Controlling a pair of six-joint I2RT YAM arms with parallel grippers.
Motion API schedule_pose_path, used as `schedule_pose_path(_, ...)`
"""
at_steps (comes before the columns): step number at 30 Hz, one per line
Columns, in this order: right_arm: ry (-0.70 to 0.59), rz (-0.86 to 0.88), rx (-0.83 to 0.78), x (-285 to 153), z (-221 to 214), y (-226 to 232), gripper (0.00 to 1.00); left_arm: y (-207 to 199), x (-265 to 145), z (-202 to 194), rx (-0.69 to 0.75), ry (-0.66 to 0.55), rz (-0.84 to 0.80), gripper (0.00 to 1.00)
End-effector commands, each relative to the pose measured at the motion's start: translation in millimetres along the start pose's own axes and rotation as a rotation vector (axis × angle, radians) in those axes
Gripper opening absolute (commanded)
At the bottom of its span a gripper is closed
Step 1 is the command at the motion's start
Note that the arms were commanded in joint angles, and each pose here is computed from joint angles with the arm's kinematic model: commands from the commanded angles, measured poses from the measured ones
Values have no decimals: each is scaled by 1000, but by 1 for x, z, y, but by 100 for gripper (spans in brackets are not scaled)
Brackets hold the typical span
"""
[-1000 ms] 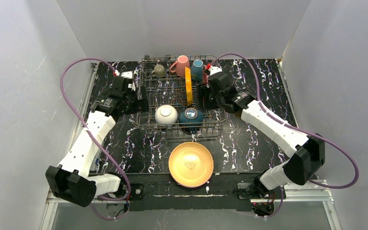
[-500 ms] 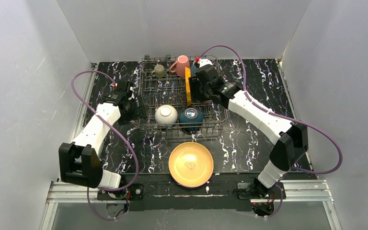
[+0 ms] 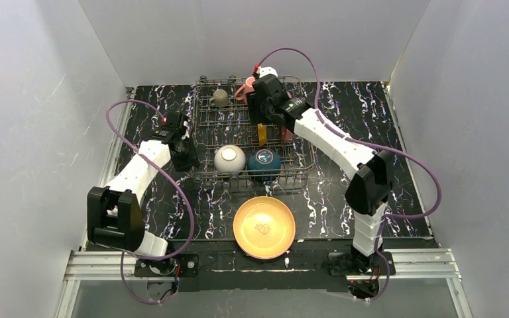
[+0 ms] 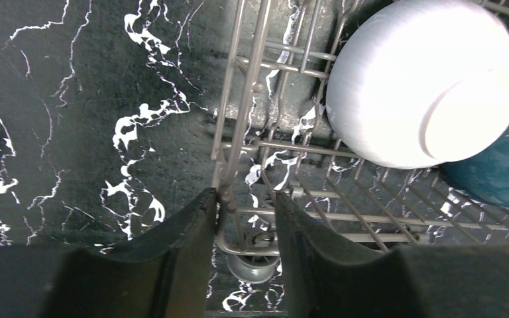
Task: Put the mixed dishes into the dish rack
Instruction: Pick up the plate from the corner of the board.
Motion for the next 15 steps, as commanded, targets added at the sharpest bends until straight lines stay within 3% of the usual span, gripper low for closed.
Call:
schedule_pose_path(1,-51,-54,-26,6,22,1,70,-1,0,-7,-4,13,-22,31)
schedule_pose_path(6,-71,-114,-55,19,29,-3,70,-4,0,-17,-4,35,-55,15)
schedule_pose_path(15,-57,-215,-98,37,25,-21,66,-14,6,-36,-33,74,-120,7)
Point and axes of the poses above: each gripper's point midway between its finger pads, its own x axis out along the fingers, its own y axis along the line the jaws close on, z = x × y, the point moved 2 cm from there along -x, back along the fingers, and after that the axes turned 11 degrees about x, right-handed, at the moved point
